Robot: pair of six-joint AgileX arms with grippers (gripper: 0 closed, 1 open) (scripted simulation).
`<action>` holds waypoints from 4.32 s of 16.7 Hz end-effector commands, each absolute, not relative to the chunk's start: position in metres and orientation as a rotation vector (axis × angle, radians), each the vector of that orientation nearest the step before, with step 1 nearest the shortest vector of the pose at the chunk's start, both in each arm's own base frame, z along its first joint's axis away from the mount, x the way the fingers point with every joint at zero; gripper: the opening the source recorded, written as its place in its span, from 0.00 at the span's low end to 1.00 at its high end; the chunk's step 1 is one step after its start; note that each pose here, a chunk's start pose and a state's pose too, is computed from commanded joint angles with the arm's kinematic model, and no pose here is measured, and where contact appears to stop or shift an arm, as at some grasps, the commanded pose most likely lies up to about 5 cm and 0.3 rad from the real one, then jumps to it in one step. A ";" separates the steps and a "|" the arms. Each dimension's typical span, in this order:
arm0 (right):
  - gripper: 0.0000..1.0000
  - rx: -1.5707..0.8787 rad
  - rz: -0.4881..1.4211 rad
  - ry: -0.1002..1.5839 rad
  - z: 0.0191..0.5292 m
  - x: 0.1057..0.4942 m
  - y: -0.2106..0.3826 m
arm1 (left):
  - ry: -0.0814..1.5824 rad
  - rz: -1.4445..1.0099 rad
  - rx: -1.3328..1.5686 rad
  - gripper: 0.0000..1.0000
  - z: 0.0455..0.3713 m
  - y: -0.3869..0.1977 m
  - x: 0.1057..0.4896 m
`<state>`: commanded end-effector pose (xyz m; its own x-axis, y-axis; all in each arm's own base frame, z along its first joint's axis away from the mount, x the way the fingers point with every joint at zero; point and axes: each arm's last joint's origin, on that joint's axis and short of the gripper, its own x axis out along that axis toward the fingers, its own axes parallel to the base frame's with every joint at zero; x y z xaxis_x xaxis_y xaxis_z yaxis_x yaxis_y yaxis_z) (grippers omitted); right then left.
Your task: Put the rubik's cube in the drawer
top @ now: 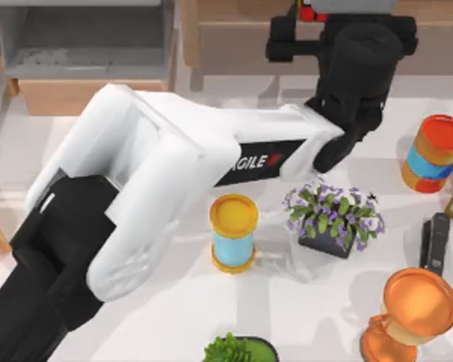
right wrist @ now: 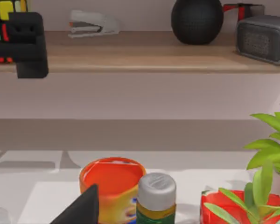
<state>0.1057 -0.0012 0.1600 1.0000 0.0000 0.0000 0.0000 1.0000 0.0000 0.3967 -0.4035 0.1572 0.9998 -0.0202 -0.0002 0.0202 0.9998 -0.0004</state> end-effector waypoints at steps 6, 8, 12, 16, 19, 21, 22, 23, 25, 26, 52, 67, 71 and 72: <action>1.00 0.000 0.000 0.000 0.160 0.106 -0.001 | -0.001 -0.020 -0.001 1.00 0.158 -0.403 0.430; 1.00 0.000 0.000 0.000 0.160 0.106 -0.001 | 0.000 -0.020 0.000 1.00 0.158 -0.402 0.432; 1.00 0.000 0.000 0.000 0.160 0.106 -0.001 | 0.000 -0.020 0.000 0.92 0.158 -0.402 0.432; 1.00 0.000 0.000 0.000 0.160 0.106 -0.001 | 0.000 -0.020 0.000 0.62 0.158 -0.402 0.432; 1.00 0.000 0.000 0.000 0.160 0.106 -0.001 | 0.000 -0.020 0.000 0.40 0.158 -0.402 0.432; 1.00 0.000 0.000 0.000 0.160 0.106 -0.001 | 0.000 -0.020 0.000 0.25 0.158 -0.402 0.432; 1.00 0.000 0.000 0.000 0.160 0.106 -0.001 | 0.000 -0.020 0.000 0.17 0.158 -0.402 0.432; 1.00 0.000 0.000 0.000 0.160 0.106 -0.001 | 0.000 -0.020 0.000 0.10 0.158 -0.402 0.432; 1.00 0.000 0.000 0.000 0.160 0.106 -0.001 | 0.000 -0.020 0.000 0.00 0.158 -0.402 0.432; 1.00 0.000 0.000 0.000 0.160 0.106 -0.001 | 0.000 -0.020 0.000 0.00 0.158 -0.402 0.432; 1.00 0.000 0.000 0.000 0.160 0.106 -0.001 | 0.054 -0.236 0.184 0.00 0.222 -0.432 0.386; 1.00 0.000 0.000 0.000 0.160 0.106 -0.001 | 0.568 -0.836 0.771 0.00 0.299 -0.396 0.328; 1.00 0.000 0.000 0.000 0.160 0.106 -0.001 | 0.866 -0.759 0.780 0.00 0.301 -0.309 0.378; 1.00 0.000 0.000 0.000 0.160 0.106 -0.001 | 0.936 -0.723 0.760 0.00 0.304 -0.282 0.391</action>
<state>0.1057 -0.0012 0.1600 1.0000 0.0000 0.0000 0.0000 1.0000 0.0000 0.3909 -0.2820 0.3041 0.4085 -0.2061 -0.8892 0.8081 0.5345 0.2473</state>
